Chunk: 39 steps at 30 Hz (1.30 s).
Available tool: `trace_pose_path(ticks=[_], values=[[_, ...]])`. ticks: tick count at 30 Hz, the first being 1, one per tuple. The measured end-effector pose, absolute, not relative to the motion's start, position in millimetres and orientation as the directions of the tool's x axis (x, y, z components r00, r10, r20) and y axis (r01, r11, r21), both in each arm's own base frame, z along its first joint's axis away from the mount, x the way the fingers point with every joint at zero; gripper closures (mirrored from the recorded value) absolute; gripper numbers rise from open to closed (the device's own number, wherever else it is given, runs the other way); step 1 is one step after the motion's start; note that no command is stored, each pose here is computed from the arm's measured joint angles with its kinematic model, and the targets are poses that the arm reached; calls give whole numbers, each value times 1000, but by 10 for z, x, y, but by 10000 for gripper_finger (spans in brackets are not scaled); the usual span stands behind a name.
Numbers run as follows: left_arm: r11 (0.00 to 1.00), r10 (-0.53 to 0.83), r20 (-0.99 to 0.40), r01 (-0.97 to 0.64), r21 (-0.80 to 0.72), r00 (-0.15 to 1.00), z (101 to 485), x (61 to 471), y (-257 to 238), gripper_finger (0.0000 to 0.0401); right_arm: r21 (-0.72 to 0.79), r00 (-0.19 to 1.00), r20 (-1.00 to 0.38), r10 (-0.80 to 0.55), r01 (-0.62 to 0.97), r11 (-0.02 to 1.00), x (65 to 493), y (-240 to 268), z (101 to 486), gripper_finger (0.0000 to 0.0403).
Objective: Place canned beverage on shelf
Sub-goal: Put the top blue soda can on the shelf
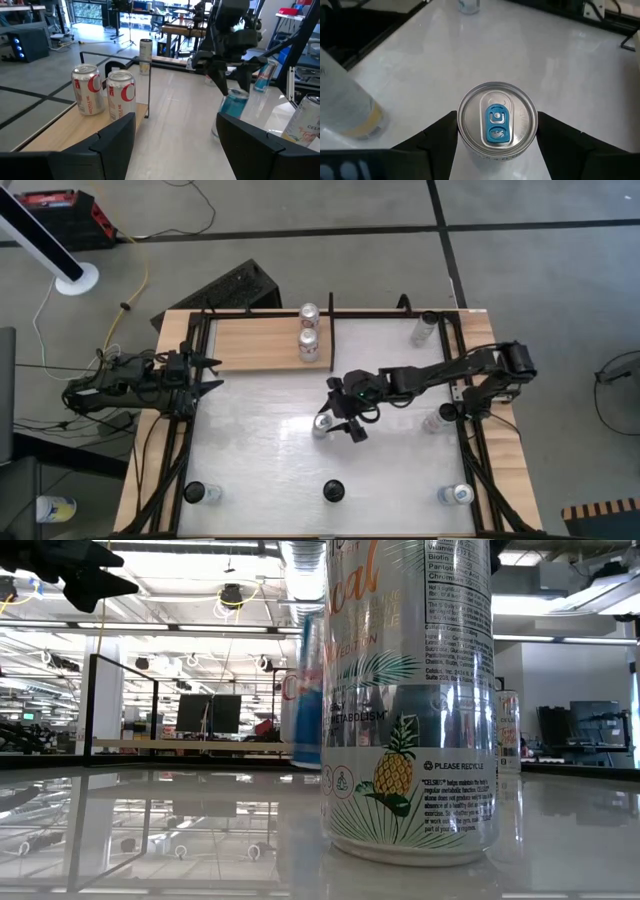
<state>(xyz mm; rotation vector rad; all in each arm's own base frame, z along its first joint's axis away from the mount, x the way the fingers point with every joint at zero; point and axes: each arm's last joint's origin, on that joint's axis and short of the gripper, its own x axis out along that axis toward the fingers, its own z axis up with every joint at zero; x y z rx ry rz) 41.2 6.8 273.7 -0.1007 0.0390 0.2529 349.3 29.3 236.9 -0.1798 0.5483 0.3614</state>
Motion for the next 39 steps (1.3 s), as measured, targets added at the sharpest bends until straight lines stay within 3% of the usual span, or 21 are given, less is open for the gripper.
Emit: trace_pose_path(ticks=[26, 39], values=[[963, 248, -50, -252, -95, 967, 2738, 412, 68, 140, -2, 799, -535, 273, -324, 946, 3474, 286, 2542, 130], [963, 248, -50, -252, -95, 967, 2739, 411, 68, 140, -36, 812, -536, 230, -294, 955, 3477, 278, 2551, 55]])
